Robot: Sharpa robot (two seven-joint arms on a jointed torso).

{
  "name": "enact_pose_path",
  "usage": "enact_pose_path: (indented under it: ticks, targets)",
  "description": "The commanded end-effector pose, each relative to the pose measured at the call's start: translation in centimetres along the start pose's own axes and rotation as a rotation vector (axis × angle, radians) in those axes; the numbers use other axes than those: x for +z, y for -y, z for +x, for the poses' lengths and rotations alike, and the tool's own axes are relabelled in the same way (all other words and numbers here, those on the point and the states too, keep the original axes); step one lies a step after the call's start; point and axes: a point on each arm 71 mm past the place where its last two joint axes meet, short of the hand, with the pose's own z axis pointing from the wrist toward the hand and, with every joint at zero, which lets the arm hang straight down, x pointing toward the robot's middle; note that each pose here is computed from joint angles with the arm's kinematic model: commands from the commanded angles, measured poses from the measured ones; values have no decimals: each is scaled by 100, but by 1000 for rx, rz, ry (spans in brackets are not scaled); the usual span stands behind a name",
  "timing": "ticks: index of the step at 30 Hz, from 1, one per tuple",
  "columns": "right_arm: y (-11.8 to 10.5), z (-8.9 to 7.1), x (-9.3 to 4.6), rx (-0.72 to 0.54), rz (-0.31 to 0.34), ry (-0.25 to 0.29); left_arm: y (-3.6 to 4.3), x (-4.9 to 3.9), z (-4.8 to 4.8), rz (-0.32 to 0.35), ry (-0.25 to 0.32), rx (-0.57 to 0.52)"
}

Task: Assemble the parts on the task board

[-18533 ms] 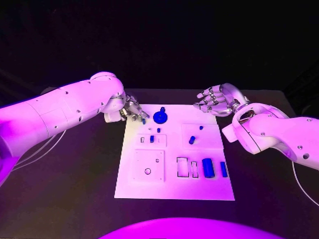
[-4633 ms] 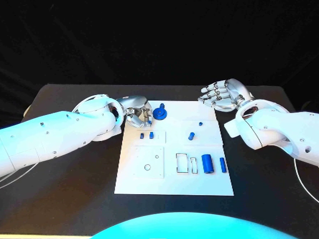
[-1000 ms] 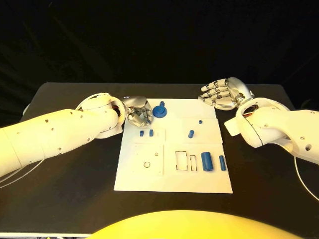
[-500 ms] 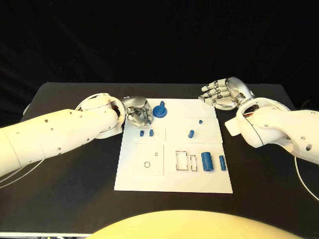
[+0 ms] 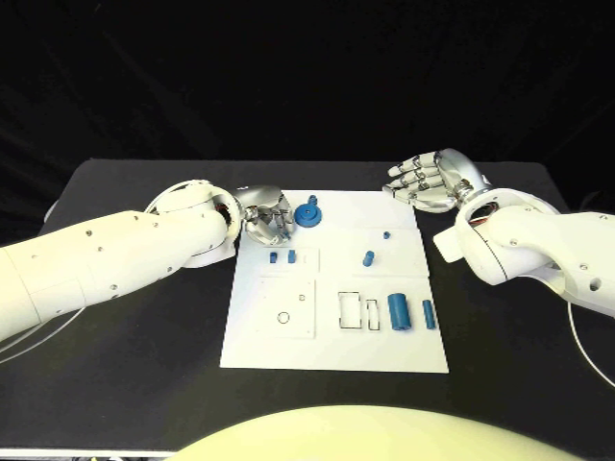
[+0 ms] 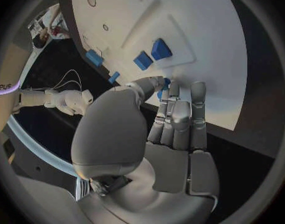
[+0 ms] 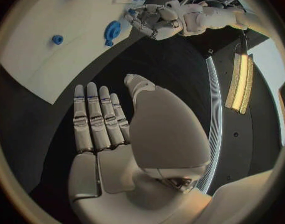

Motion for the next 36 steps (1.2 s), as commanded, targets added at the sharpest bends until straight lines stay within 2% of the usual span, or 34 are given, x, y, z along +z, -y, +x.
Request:
enact_pose_path:
  ticks: [1, 27, 31, 36]
  targets:
    - [-9, 10, -1, -9, -14, -12, -9, 0, 1, -6, 5, -5]
    - [-3, 9, 9, -26, -22, -13, -24, -38, -9, 14, 12, -18]
    - [3, 9, 12, -29, -22, -17, -45, -55, -16, 10, 16, -23]
    - [23, 4, 26, -73, -33, -46, -111, -109, -38, -3, 24, -37]
